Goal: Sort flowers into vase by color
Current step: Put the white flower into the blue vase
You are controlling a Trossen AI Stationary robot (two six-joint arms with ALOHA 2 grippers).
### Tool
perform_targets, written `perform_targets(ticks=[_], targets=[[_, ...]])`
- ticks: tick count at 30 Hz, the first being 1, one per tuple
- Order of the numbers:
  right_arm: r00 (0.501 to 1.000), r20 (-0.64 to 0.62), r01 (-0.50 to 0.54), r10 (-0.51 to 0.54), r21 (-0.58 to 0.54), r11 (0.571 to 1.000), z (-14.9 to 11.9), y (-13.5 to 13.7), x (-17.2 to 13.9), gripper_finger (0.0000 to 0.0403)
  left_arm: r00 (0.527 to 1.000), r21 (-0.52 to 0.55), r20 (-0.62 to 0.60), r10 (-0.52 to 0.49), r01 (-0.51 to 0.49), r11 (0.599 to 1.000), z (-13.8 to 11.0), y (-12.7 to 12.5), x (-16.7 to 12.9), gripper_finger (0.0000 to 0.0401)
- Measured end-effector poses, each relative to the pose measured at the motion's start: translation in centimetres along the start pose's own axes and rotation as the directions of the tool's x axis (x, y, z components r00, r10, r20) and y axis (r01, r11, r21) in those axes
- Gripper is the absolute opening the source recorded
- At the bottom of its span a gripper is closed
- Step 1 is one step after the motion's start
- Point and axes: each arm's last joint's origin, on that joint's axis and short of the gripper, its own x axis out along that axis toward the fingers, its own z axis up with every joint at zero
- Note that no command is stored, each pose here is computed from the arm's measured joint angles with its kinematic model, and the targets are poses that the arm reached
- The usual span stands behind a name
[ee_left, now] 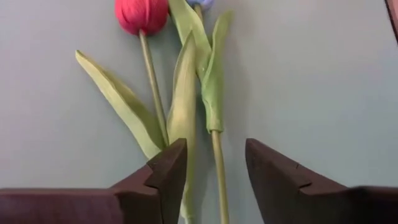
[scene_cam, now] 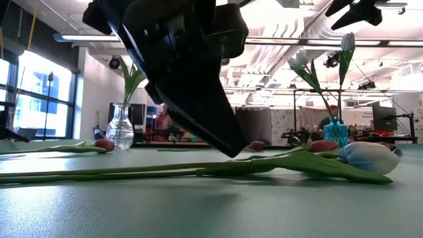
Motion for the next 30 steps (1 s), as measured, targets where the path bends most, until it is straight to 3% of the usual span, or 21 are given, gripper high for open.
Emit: perform_targets(ticks=[12, 19, 26, 30], targets=[[1.0, 0.003, -0.001, 0.001, 0.007, 1.0, 0.0, 0.0, 0.0, 0.021, 1.0, 0.062, 0.004, -0.026, 0.026, 0.998, -0.2, -0.7, -0.1, 0.0133], [1.0, 0.003, -0.001, 0.001, 0.008, 1.0, 0.0, 0.0, 0.0, 0.021, 1.0, 0.064, -0.015, -0.005, 0.005, 0.998, -1.6, -1.1, 1.8, 0.0122], [1.0, -0.016, -0.021, 0.021, 0.032, 0.999, -0.1, 0.1, 0.0, 0.021, 0.999, 0.008, 0.008, 0.031, -0.031, 0.999, -1.7, -1.1, 2.2, 0.0113], [1.0, -0.017, -0.02, 0.021, 0.063, 0.998, -0.1, 0.0, 0.0, 0.021, 0.999, -0.085, 0.011, 0.038, -0.037, 0.996, -1.4, -0.7, 1.9, 0.0064]])
